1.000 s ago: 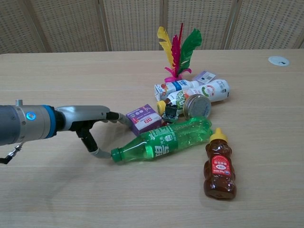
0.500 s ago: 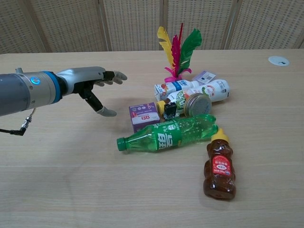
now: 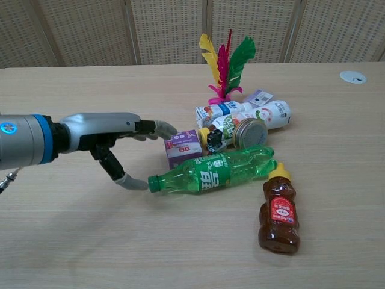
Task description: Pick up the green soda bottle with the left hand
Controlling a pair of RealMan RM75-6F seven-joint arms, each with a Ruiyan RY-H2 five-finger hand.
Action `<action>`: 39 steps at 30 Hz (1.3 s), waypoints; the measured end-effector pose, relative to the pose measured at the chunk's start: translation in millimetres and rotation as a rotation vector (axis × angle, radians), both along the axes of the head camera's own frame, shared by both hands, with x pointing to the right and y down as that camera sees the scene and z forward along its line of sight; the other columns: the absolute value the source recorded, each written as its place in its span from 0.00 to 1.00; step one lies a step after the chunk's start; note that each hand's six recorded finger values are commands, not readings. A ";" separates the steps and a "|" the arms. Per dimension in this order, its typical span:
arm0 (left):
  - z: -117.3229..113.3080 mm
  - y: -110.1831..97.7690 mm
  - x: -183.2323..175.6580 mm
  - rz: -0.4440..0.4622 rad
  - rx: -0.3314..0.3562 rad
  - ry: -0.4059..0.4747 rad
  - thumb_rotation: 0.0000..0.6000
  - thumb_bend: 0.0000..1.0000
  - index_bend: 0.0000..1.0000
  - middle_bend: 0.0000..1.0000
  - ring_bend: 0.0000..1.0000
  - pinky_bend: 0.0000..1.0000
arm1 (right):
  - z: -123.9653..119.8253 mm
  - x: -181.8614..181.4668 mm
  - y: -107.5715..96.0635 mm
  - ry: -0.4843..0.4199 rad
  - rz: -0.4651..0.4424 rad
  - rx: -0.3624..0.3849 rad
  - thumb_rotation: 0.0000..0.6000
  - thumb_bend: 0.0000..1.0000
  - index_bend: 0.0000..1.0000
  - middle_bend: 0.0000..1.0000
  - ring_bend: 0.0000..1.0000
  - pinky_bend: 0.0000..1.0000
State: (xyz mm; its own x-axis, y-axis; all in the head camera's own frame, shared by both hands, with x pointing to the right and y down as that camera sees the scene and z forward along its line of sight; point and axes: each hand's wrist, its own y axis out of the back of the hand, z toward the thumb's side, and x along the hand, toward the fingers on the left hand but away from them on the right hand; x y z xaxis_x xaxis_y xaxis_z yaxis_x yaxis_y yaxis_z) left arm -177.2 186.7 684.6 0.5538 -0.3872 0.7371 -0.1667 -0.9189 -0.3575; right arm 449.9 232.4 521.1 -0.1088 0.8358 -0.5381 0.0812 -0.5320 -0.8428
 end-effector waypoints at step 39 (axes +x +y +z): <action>4.7 -17.2 11.5 -0.131 0.097 0.009 1.00 0.30 0.00 0.00 0.00 0.00 | -12.0 11.4 10.2 -0.010 0.043 0.018 1.00 0.17 0.00 0.00 0.00 0.00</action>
